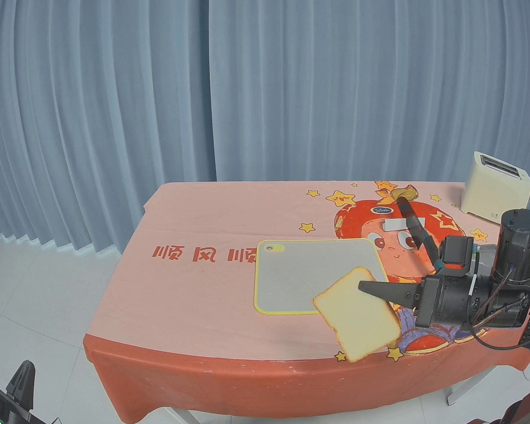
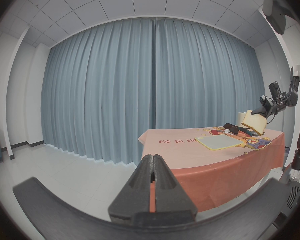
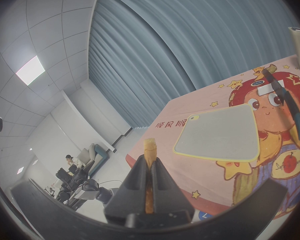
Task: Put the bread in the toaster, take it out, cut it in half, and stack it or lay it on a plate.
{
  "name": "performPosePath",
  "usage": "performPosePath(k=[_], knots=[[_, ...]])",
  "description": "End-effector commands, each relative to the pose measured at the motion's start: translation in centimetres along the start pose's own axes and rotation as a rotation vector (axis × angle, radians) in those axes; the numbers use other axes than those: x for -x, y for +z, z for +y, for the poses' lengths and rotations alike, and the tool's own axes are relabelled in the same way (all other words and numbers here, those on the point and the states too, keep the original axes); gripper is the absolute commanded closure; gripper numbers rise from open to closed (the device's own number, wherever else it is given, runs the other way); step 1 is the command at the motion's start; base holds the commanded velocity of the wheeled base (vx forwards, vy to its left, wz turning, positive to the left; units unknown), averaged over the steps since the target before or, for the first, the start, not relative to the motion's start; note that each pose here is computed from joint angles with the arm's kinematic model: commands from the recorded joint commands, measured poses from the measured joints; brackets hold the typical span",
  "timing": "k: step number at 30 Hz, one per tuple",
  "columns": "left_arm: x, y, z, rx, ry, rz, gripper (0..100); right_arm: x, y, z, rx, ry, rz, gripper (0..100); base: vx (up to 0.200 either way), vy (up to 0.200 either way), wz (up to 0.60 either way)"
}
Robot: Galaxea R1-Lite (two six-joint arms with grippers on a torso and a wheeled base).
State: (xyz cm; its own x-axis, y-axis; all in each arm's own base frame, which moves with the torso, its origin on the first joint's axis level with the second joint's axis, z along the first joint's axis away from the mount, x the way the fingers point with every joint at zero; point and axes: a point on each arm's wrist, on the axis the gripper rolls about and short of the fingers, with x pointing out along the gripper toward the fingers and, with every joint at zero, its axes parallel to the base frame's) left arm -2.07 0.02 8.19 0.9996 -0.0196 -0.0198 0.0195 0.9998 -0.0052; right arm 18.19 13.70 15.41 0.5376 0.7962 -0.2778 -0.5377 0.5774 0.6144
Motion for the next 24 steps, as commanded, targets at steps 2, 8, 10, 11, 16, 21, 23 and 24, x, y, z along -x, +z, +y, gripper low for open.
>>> performPosePath(k=[2,8,10,11,16,21,23,24], knots=[[-0.1,-0.5,0.0,0.000,0.001,0.019,100,0.1,-0.2,0.0,-0.027,-0.006,0.002,100,0.000,0.000,0.00],[-0.1,-0.5,0.0,0.003,0.000,0.019,100,0.5,-0.4,0.3,-0.171,-0.004,-0.038,100,0.000,0.000,0.00],[-0.1,-0.5,0.0,0.003,0.000,0.019,100,0.5,-0.4,0.2,-0.212,-0.008,-0.079,100,0.000,0.000,0.00],[-0.1,-0.5,0.0,0.003,0.000,0.019,100,0.5,-0.3,0.1,-0.227,-0.009,-0.105,100,0.000,0.000,0.00],[-0.1,-0.5,0.0,0.001,0.000,0.019,100,-1.0,-1.3,-1.1,-0.255,-0.085,-0.215,100,0.000,0.000,0.00],[-0.1,-0.5,0.0,0.001,0.001,0.019,100,-2.8,-2.2,-1.5,-0.248,-0.132,-0.317,100,0.000,0.000,0.00],[-0.1,-0.5,0.0,0.001,0.001,0.019,100,-4.3,-3.0,-1.3,-0.239,-0.138,-0.388,100,0.000,0.000,0.00],[-0.1,-0.5,0.0,0.001,0.001,0.019,100,-4.7,-3.2,-1.2,-0.240,-0.134,-0.406,100,0.000,0.000,0.00]])
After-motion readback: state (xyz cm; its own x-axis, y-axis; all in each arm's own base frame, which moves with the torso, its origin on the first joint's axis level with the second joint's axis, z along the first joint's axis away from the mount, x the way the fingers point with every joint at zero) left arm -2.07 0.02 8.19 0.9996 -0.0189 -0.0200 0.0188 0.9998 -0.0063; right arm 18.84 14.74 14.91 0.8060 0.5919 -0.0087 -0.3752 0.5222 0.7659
